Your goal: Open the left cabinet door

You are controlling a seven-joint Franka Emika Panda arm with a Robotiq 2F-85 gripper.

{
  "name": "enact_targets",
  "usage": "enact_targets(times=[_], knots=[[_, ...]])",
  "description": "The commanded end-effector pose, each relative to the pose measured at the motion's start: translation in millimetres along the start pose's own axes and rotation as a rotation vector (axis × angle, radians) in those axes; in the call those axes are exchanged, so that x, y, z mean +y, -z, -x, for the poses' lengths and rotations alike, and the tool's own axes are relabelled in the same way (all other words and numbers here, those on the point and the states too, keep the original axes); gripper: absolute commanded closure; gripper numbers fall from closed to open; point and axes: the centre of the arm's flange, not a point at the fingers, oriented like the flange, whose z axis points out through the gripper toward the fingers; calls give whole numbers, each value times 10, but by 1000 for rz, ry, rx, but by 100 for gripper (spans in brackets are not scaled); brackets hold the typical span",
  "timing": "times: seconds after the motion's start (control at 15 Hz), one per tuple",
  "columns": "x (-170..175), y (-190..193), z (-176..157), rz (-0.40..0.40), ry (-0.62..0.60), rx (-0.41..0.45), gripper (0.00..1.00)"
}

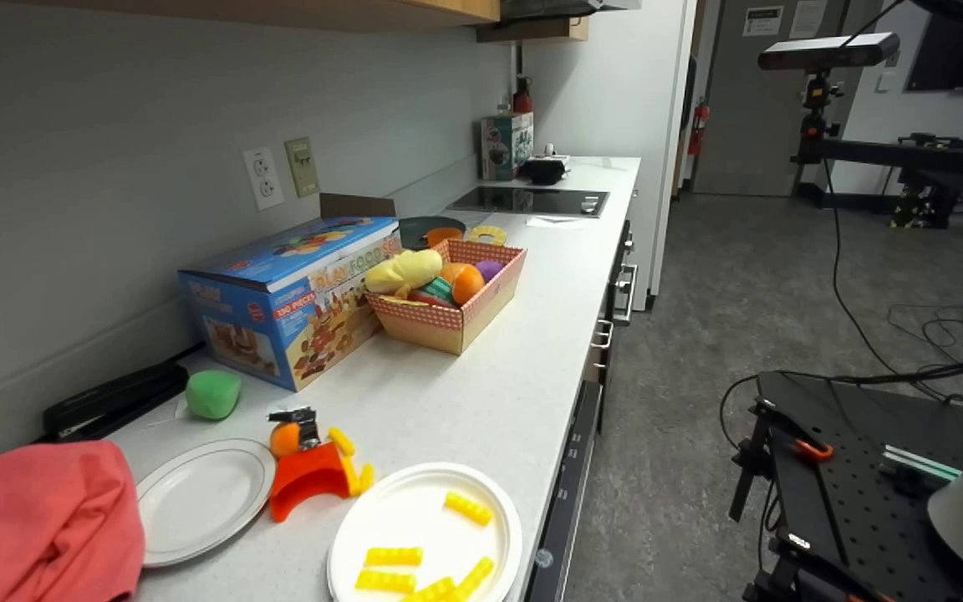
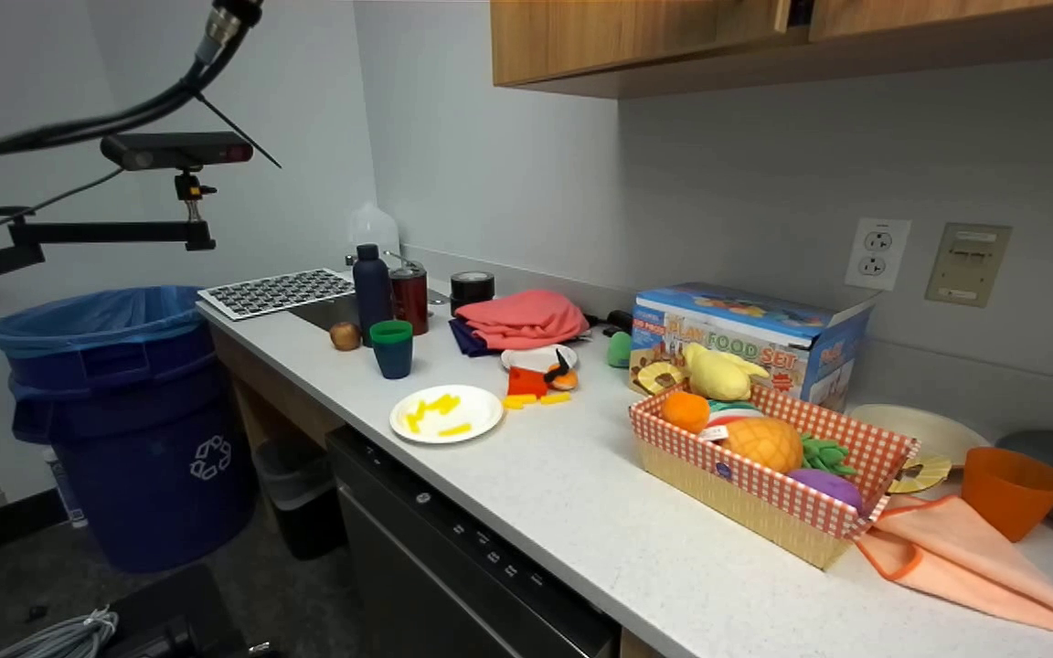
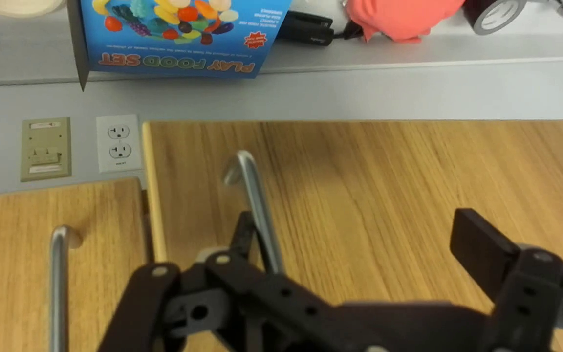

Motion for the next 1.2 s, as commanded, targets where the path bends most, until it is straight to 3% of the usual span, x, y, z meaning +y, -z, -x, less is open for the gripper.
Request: enact_targets(times=[0.0,0.2,0.47,1.13], knots=[[-440,156,458,-109,25,-120,0],[-570,350,601,-109,65,-161,0],[-754,539,875,-48,126,-275,0],[-861,886,1365,148,179,-307,0]])
